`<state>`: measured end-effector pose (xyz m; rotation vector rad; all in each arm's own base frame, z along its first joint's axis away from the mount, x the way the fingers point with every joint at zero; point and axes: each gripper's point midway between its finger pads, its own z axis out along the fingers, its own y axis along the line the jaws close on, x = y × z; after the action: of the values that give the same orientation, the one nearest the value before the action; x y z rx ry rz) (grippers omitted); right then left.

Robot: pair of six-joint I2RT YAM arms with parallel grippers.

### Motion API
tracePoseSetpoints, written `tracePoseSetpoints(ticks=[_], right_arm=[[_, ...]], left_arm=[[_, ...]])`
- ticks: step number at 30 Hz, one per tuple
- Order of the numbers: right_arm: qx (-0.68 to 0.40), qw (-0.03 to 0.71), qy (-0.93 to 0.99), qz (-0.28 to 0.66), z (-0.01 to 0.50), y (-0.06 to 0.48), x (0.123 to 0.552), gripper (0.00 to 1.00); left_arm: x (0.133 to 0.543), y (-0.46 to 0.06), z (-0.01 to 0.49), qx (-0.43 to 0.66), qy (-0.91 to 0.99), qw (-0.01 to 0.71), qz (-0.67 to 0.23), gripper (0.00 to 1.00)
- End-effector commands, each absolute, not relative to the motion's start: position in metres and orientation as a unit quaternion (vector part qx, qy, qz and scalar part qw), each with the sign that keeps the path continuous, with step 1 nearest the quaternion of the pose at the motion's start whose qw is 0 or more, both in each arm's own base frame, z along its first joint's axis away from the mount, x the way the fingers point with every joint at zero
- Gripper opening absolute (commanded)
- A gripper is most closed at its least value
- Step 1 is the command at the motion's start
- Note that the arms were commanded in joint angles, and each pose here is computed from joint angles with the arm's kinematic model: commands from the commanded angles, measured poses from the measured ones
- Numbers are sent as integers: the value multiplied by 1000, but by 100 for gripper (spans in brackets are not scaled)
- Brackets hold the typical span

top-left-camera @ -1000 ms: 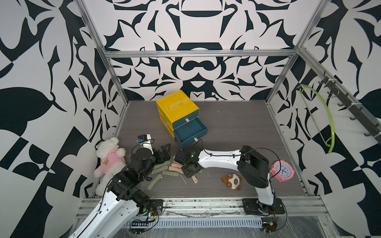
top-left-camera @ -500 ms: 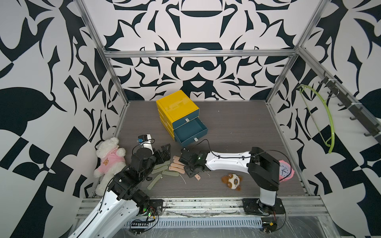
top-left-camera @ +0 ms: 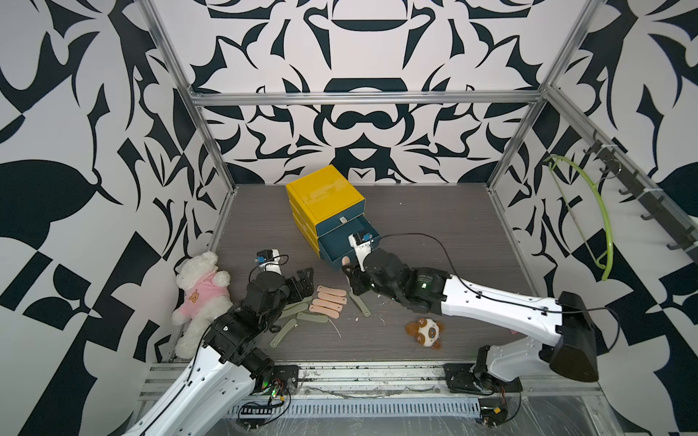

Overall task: Place the fruit knives into the drawer by color
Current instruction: Place the fruit knife in the drawer.

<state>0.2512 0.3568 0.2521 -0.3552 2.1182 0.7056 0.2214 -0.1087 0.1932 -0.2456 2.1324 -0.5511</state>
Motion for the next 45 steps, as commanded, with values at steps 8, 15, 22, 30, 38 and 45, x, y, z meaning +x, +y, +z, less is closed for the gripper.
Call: tracePoseSetpoints(ticks=[8,15,22,30,38,45], right_arm=[[118,479,795,352,298,335,352,8],[186,468,791,348,280,333,387,8],[205,428,813,338,246,339,404,11],[203,422,819,332,241,341,407,30],[175,437,816,336,259,345,407,40],[152,437,809,362,279,342,393,40]], left_arm=[[221,-112,187,-108,864,434,-232,99],[221,-114,187,-110,865,429,-234,99],[220,-114,187,-111,865,428,-237,99],[217,-114,186,-105,867,426,-237,99],[217,-112,186,-106,866,428,-237,99],[217,-116,192,-93,867,427,-239,99]])
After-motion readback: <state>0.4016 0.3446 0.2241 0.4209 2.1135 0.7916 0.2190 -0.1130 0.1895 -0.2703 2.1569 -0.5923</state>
